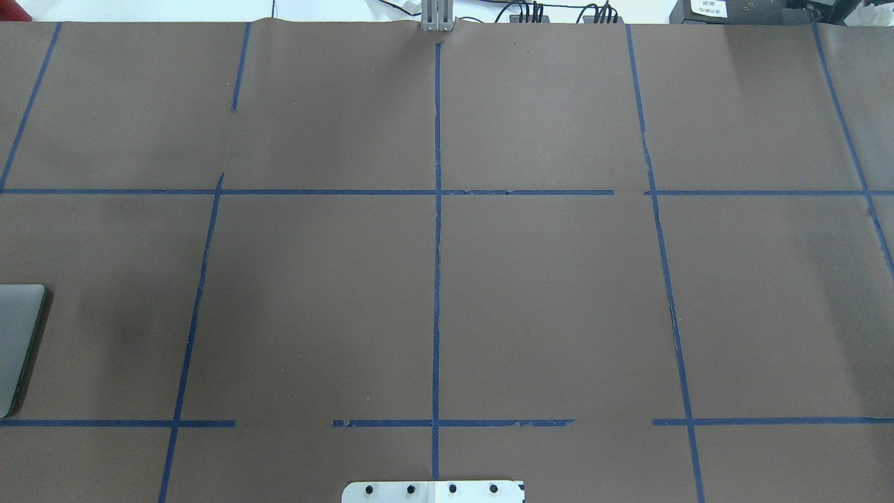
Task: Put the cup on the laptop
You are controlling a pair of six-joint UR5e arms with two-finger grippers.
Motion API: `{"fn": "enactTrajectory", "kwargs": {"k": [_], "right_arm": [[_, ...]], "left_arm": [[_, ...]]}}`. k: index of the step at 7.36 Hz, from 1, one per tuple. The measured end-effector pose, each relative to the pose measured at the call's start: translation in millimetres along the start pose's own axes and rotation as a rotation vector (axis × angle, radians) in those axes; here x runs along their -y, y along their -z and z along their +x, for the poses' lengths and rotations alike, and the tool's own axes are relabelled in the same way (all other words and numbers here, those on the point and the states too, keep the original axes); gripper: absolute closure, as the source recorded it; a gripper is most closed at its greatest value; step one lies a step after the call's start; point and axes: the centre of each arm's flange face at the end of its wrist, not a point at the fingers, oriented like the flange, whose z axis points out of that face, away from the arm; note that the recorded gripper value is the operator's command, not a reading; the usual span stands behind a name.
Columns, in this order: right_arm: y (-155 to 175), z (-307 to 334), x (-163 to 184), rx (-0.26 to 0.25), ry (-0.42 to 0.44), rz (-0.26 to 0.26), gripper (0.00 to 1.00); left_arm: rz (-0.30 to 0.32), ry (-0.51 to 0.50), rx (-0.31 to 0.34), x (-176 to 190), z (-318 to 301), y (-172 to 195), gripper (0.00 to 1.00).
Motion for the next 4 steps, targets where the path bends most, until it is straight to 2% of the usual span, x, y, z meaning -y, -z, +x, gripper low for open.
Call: {"fn": "enactTrajectory", "kwargs": {"k": [2,4], "right_arm": [[0,0,0,0.001,0.001,0.0,0.0],[0,0,0,0.0,0.0,0.0,0.0]], "left_arm": [[-0.008,0.0,-0.002,-61,-47,-42,1.0],[0.003,0.036,-0.022,-103,-78,-72,1.0]]}}
